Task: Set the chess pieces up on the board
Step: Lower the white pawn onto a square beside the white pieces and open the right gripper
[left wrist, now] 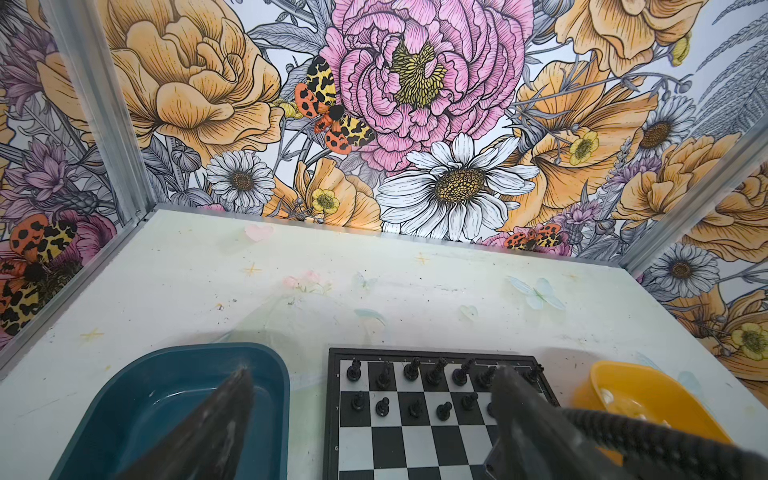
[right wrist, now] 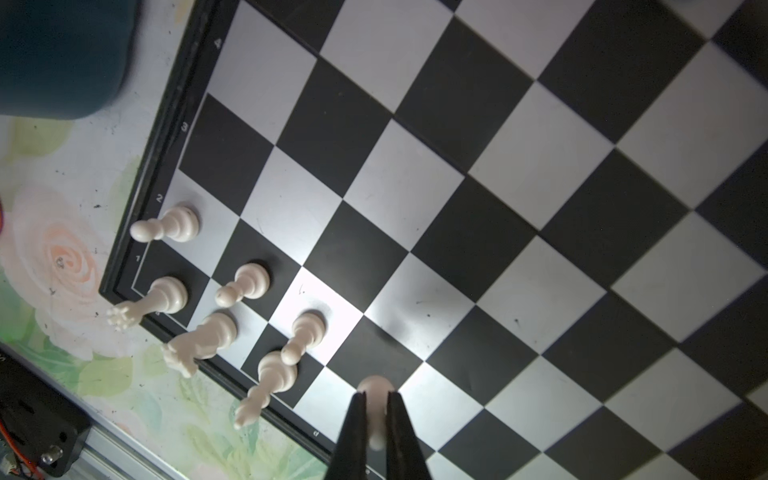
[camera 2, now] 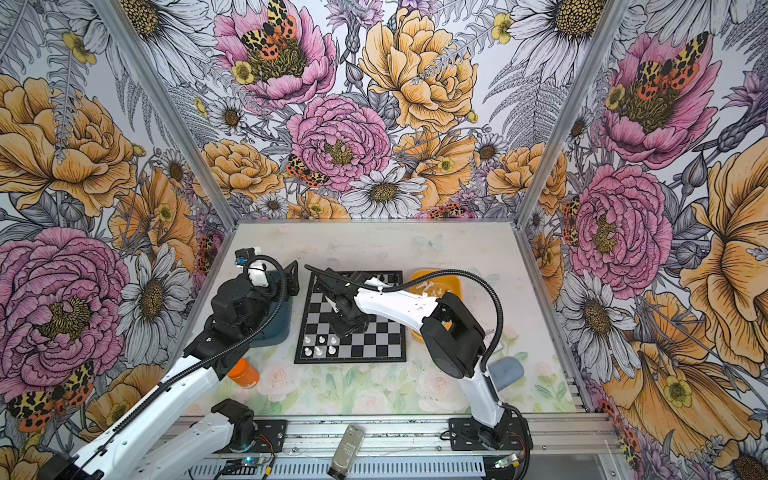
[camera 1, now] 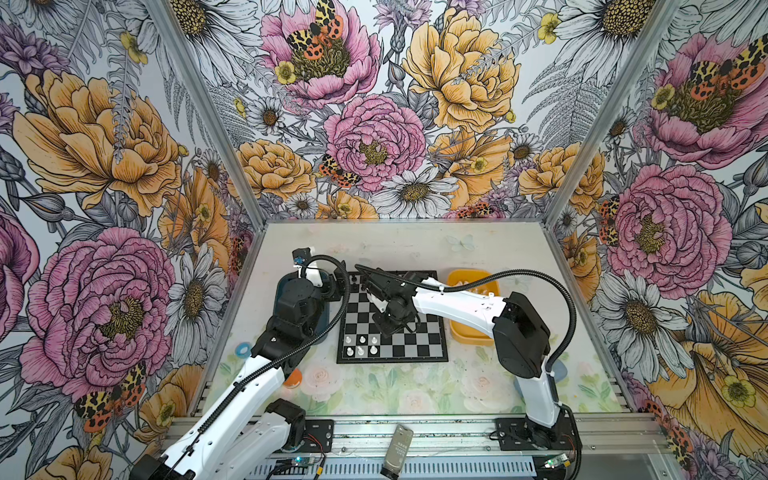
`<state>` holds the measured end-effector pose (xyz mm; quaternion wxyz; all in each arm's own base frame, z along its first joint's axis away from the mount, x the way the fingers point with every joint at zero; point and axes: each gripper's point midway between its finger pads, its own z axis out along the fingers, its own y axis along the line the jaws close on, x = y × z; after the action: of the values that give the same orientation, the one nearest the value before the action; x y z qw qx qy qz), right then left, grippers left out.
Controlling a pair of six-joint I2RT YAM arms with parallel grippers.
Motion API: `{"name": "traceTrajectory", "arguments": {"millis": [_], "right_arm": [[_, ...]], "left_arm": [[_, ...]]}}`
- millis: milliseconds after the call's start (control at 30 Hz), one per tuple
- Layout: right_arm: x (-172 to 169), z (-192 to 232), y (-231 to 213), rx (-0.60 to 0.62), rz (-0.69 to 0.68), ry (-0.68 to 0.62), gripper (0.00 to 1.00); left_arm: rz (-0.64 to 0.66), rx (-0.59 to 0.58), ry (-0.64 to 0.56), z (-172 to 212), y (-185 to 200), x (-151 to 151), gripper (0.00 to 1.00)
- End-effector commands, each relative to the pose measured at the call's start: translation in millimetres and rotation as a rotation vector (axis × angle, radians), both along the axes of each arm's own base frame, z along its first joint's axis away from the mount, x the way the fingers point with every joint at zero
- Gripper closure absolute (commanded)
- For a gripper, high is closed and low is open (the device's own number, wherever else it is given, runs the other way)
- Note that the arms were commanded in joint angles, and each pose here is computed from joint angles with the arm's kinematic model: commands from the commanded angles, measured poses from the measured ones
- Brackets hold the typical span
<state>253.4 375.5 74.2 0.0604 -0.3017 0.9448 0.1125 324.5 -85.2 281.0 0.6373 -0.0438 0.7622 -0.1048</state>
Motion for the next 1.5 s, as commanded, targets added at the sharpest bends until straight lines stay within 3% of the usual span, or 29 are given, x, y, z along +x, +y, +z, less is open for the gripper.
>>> {"name": "traceTrajectory", "arguments": {"millis": [0,1133,1467], "right_arm": [[-4,-6,3,-0.011,-0.012,0.018,1.00],[-8,-28,-1,-0.067,-0.034,0.036,1.00],[-10,-29,0,-0.065,-0.032,0.044,0.90]], "left_arm": [[0.029,-0.010,-0.002,-2,7,-2,0.09],[0.018,-0.007,-0.015,-2,5,-6,0.09],[0.017,-0.010,-0.021,-1,5,-7,0.09]]}}
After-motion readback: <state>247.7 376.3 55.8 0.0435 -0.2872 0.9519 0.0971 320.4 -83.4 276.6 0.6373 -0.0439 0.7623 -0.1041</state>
